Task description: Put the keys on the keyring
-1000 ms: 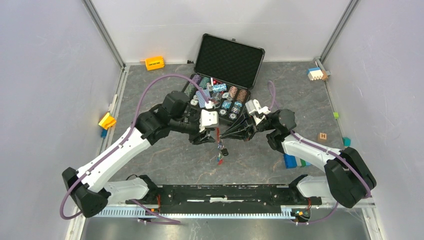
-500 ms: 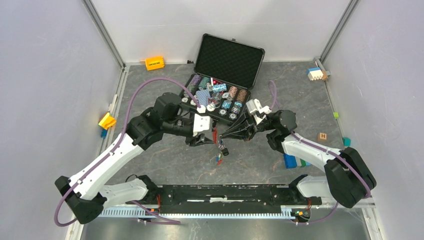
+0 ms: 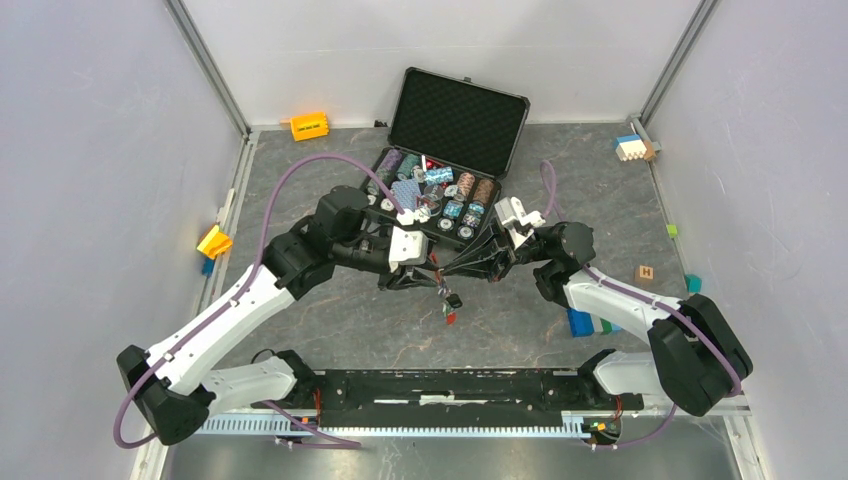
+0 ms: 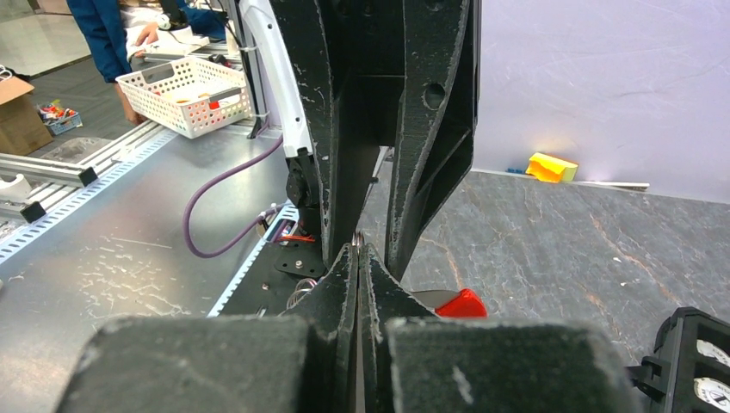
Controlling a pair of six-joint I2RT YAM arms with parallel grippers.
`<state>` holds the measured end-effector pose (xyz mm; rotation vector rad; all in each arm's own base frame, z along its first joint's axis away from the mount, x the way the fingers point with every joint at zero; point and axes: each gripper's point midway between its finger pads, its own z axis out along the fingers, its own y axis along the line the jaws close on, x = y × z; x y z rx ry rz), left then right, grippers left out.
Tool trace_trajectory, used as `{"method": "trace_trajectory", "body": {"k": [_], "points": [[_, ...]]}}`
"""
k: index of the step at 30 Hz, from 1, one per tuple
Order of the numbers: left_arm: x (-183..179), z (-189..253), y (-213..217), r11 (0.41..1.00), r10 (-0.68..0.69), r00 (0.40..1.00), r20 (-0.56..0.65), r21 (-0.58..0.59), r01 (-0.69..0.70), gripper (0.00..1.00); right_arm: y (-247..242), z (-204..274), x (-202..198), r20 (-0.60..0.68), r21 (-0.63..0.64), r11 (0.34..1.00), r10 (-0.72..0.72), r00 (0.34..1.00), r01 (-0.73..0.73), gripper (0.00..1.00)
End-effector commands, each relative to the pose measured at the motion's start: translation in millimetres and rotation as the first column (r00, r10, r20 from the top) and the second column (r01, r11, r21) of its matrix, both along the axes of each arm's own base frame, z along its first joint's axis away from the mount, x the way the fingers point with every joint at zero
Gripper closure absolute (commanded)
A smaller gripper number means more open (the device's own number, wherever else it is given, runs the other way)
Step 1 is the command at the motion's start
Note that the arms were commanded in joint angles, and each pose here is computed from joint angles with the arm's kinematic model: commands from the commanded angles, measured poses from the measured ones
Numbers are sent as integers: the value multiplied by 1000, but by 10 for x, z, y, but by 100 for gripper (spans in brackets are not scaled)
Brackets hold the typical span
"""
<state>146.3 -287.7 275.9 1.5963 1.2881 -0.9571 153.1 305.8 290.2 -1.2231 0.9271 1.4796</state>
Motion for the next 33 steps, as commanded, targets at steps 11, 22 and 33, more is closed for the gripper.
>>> {"method": "trace_trajectory", "body": {"k": [11,22,33], "points": [[-46,84,-58,998,-26,999,-25,-52,24,70,-35,159,37,59,59,998,-36,998,33,100],[-29,76,-88,998,-20,999,-46,-57,17,72,-32,138,66,56,54,998,-46,997,43,100],[10,76,-114,996,15,998,-64,-87,-21,78,-53,142,77,60,67,996,-66,996,62,100]]}}
